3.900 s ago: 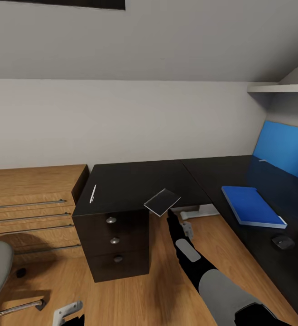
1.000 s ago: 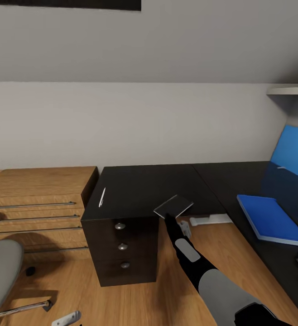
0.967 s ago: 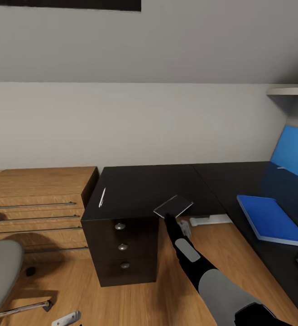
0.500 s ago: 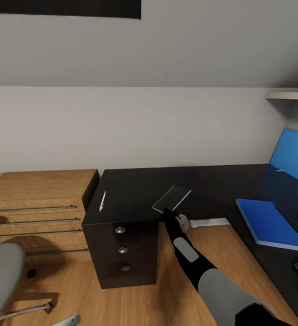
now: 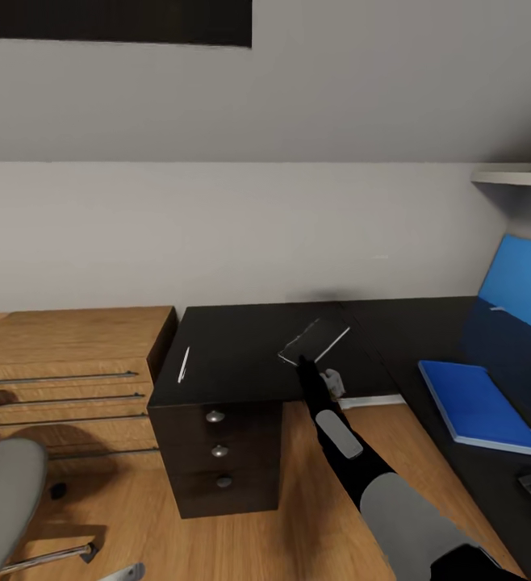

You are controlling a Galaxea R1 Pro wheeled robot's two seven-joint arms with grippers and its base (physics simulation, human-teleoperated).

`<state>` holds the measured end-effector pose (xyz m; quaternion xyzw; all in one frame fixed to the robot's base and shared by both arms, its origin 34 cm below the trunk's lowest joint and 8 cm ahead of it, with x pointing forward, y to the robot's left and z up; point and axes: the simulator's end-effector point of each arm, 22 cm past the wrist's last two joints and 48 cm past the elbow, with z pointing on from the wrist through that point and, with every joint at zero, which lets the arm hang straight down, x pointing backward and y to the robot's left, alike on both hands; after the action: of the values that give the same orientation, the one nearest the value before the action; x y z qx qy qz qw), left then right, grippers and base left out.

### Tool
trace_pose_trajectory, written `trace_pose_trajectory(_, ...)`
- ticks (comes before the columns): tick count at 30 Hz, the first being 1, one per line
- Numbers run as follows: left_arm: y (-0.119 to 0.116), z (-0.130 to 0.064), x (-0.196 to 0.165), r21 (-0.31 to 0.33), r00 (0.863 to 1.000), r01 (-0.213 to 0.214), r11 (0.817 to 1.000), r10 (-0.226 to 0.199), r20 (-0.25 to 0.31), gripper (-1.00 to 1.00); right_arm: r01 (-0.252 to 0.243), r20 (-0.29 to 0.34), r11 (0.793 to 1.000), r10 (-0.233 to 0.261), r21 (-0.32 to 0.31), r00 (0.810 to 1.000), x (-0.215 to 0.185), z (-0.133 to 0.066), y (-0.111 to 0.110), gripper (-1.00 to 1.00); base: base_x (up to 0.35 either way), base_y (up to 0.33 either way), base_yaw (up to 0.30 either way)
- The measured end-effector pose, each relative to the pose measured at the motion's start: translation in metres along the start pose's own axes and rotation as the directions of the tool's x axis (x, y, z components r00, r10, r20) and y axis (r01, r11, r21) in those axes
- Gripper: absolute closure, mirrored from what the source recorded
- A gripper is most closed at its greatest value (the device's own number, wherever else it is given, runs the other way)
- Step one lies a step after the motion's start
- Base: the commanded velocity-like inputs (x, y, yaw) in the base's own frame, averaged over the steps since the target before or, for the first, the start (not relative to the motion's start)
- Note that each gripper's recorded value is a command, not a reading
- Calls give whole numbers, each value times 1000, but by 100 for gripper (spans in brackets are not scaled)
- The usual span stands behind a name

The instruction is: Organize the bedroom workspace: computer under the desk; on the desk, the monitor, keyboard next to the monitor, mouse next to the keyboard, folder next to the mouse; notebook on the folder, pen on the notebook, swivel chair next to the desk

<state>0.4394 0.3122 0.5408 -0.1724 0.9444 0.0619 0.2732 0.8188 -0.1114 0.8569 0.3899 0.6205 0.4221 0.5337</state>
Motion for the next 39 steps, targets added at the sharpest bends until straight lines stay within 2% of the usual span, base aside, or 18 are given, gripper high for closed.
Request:
trace_pose_trajectory(6, 1, -3, 3, -2, 1000, -3, 1000, 3, -13, -100, -14, 66, 1000, 13, 21, 998, -55, 1, -6, 100, 0, 0, 0)
trace_pose_trajectory(8, 1, -3, 5, -3, 1000, -4, 1000, 4, -16, -100, -34, 86, 999, 31, 34, 996, -71, 0, -11, 100, 0, 0, -24)
trace_pose_trajectory(10, 1, -3, 6, -2, 1000, -4, 1000, 4, -19, -100, -73, 112, 995, 65, 66, 992, -89, -1, -23, 100, 0, 0, -167)
trace_pose_trajectory(11, 1, -2, 8, -2, 1000, -5, 1000, 5, -22, -100, -111, 141, 990, 98, 88, 985, -110, -2, -32, 100, 0, 0, -221)
trace_pose_trajectory(17, 2, -1, 16, -5, 999, -8, 1000, 8, -38, -100, -138, 186, 986, 119, 93, 975, -148, -5, -40, 100, 0, 0, -244)
trace_pose_trajectory(22, 2, -1, 17, -5, 999, -8, 1000, 8, -41, -100, -190, 216, 976, 164, 106, 962, -167, -8, -50, 100, 0, 0, -255)
trace_pose_trajectory(29, 2, -1, 18, -5, 999, -9, 1000, 9, -42, -100, -234, 259, 965, 197, 120, 945, -189, -12, -60, 100, 0, 0, -256)
trace_pose_trajectory(39, 3, -1, 18, -6, 999, -9, 1000, 8, -42, -100, -243, 267, 962, 205, 121, 942, -192, -12, -62, 100, 0, 0, -193)
